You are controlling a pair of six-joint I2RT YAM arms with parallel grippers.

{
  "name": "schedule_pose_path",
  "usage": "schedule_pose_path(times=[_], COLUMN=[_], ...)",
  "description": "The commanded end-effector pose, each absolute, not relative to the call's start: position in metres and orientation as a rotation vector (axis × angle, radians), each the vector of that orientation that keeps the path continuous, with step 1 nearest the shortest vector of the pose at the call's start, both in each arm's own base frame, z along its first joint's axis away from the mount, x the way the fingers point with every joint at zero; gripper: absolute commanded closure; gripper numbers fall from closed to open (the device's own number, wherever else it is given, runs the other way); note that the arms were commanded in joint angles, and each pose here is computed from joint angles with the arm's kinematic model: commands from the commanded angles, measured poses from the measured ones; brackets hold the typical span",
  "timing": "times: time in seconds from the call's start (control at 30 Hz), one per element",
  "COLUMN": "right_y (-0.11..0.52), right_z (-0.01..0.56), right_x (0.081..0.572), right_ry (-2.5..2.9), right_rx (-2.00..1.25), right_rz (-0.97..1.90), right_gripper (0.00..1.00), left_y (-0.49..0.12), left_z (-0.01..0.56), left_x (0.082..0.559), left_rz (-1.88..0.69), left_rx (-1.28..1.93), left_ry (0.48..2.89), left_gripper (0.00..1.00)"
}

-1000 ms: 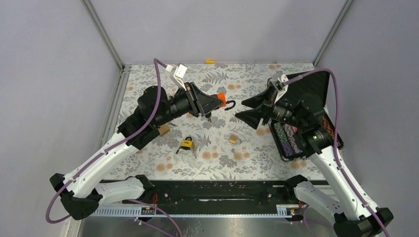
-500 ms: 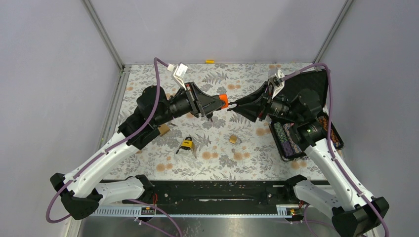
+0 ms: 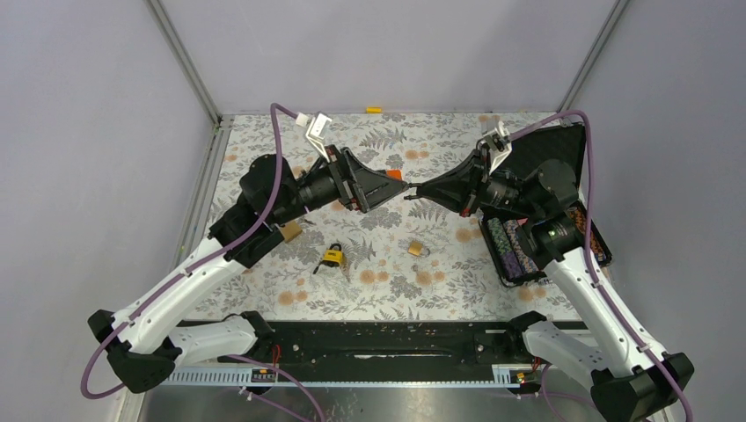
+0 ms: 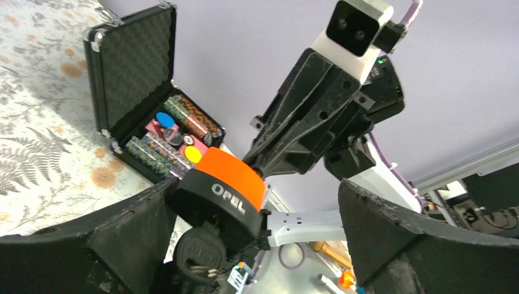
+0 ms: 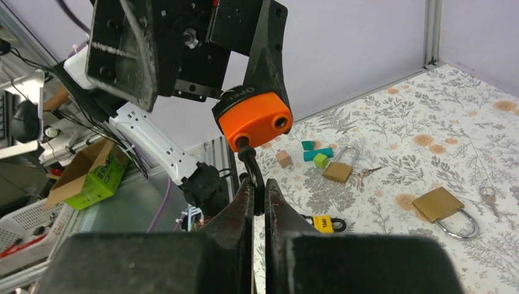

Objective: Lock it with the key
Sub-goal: Lock the lock.

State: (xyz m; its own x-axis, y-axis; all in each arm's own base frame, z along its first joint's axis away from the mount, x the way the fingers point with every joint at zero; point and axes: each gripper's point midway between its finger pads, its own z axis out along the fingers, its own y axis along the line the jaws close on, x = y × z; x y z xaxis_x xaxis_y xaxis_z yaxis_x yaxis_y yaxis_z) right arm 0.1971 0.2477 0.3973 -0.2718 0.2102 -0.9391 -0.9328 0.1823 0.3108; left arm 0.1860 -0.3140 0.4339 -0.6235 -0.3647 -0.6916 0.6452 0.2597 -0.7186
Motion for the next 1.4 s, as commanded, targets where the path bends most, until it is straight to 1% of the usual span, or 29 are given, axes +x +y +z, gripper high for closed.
schedule_pose_path(times=[0.0, 0.13, 0.3, 0.43, 0.7, 0.77, 0.8, 0.93, 0.97, 1.0, 1.03, 1.07, 1.1, 1.13, 1.17, 1.23, 1.3, 1.37], right_y=[0.239, 0.236, 0.235, 0.237, 0.239, 0.240, 0.240, 0.240, 0.240, 0.239, 0.240, 0.240, 0.240, 0.240, 0.240, 0.241, 0.241, 0.241], right_z=[0.445, 0.451, 0.448, 0.447, 0.452, 0.455, 0.456, 0.450, 0.447, 0.445, 0.442, 0.440, 0.439, 0.438, 0.438, 0.438, 0.440, 0.442], right_x=[0.180, 0.173, 0.171, 0.165, 0.155, 0.151, 0.150, 0.153, 0.155, 0.157, 0.159, 0.160, 0.160, 0.161, 0.161, 0.161, 0.161, 0.158], right_ry=[1.279, 1.300, 1.358, 1.354, 1.348, 1.334, 1.331, 1.350, 1.358, 1.364, 1.373, 1.376, 1.378, 1.381, 1.381, 1.383, 1.378, 1.374], right_rx=[-0.716, -0.698, -0.684, -0.709, -0.724, -0.734, -0.737, -0.736, -0.734, -0.735, -0.733, -0.734, -0.733, -0.735, -0.734, -0.731, -0.729, -0.732], right_rz=[1.346, 1.372, 1.382, 1.412, 1.497, 1.524, 1.528, 1.506, 1.495, 1.480, 1.473, 1.470, 1.468, 1.467, 1.469, 1.474, 1.483, 1.495], right_gripper=[1.00, 1.00, 1.00, 1.00, 1.00, 1.00, 1.00, 1.00, 1.00, 1.00, 1.00, 1.00, 1.00, 1.00, 1.00, 1.00, 1.00, 1.00], left_y=[-0.296, -0.282, -0.273, -0.279, -0.308, -0.314, -0.316, -0.316, -0.314, -0.311, -0.309, -0.307, -0.306, -0.305, -0.305, -0.304, -0.306, -0.307], left_z=[0.451, 0.451, 0.464, 0.467, 0.438, 0.434, 0.433, 0.437, 0.438, 0.439, 0.439, 0.440, 0.439, 0.440, 0.440, 0.440, 0.440, 0.440], left_x=[0.186, 0.189, 0.176, 0.164, 0.159, 0.159, 0.159, 0.153, 0.155, 0.157, 0.157, 0.156, 0.155, 0.154, 0.154, 0.153, 0.153, 0.153], left_rz=[-1.410, -1.311, -1.279, -1.300, -1.309, -1.324, -1.333, -1.365, -1.355, -1.343, -1.338, -1.341, -1.344, -1.347, -1.349, -1.354, -1.360, -1.366], left_rx=[0.307, 0.332, 0.421, 0.533, 0.782, 0.806, 0.814, 0.827, 0.805, 0.783, 0.772, 0.771, 0.770, 0.769, 0.769, 0.766, 0.767, 0.774], left_ry=[1.552, 1.487, 1.371, 1.312, 1.337, 1.343, 1.347, 1.308, 1.303, 1.300, 1.299, 1.291, 1.291, 1.287, 1.284, 1.283, 1.284, 1.287], left_gripper=[0.01, 0.01, 0.01, 0.01, 0.01, 0.10, 0.21, 0.57, 0.65, 0.67, 0.62, 0.48, 0.31, 0.23, 0.20, 0.19, 0.27, 0.38])
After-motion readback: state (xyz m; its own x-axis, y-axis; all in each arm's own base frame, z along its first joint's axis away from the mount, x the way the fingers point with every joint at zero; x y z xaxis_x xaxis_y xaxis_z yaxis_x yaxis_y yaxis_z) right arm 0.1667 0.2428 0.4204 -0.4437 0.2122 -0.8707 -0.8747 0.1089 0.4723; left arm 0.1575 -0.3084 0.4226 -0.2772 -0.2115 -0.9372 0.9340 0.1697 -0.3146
